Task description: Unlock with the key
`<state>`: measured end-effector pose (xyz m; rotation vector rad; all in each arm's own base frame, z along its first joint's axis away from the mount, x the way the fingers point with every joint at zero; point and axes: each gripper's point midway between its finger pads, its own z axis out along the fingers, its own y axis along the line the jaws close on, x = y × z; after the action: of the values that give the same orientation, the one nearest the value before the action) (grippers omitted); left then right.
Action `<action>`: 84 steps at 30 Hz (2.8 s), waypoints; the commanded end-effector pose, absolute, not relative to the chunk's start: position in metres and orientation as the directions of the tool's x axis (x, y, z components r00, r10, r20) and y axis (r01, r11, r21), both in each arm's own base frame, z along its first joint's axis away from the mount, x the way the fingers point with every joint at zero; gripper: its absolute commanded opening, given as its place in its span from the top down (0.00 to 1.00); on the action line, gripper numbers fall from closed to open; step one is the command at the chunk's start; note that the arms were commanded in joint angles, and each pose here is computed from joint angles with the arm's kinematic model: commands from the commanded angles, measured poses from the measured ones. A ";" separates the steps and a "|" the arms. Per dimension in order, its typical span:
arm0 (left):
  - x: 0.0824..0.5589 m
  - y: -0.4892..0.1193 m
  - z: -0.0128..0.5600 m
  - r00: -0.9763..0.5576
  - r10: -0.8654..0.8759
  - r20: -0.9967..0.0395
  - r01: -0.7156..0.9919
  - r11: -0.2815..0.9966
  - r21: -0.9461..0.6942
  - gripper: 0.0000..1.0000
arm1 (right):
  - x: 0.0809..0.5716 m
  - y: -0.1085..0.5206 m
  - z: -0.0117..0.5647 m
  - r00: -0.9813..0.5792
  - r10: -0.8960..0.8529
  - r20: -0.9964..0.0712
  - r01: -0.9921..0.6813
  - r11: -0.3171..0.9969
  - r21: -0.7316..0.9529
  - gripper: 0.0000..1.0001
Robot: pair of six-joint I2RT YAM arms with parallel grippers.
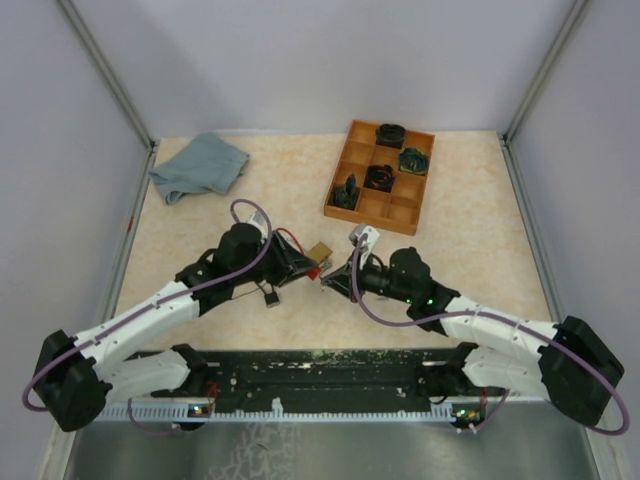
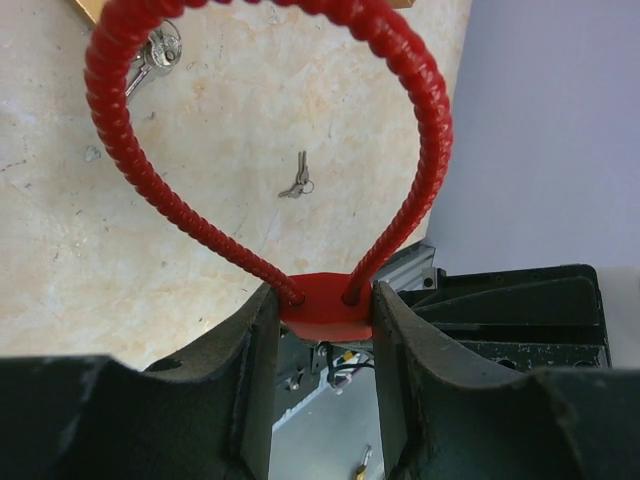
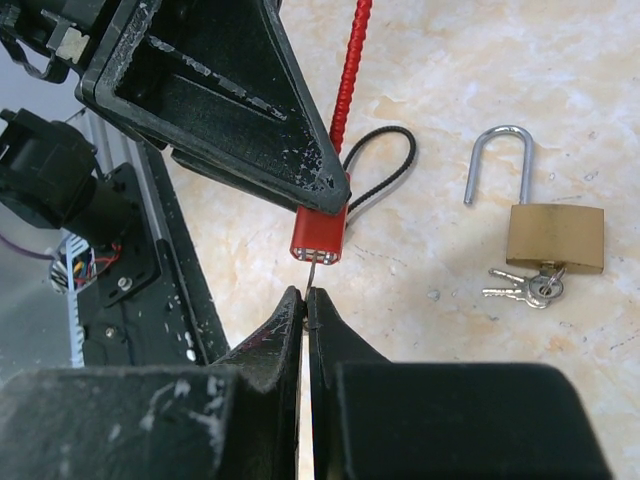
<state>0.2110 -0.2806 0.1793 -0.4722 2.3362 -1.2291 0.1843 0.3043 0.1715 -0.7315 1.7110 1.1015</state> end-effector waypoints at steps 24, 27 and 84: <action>0.169 -0.318 0.184 -0.930 -0.266 -0.253 0.053 0.584 -0.810 1.00 | 0.220 0.313 0.238 -0.120 0.149 -0.981 -0.887 0.428 0.174 1.00; 0.165 -0.321 0.183 -0.935 -0.254 -0.246 0.055 0.583 -0.811 1.00 | 0.225 0.310 0.251 -0.084 0.178 -0.980 -0.885 0.439 0.156 1.00; 0.218 -0.286 0.223 -0.841 -0.426 -0.334 0.059 0.540 -0.839 1.00 | 0.199 0.311 0.194 -0.105 0.061 -0.993 -0.946 0.302 0.119 0.82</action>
<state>0.2135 -0.2804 0.2018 -0.3264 2.3373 -1.2003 0.1992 0.3070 0.1759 -0.8876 1.4677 1.0590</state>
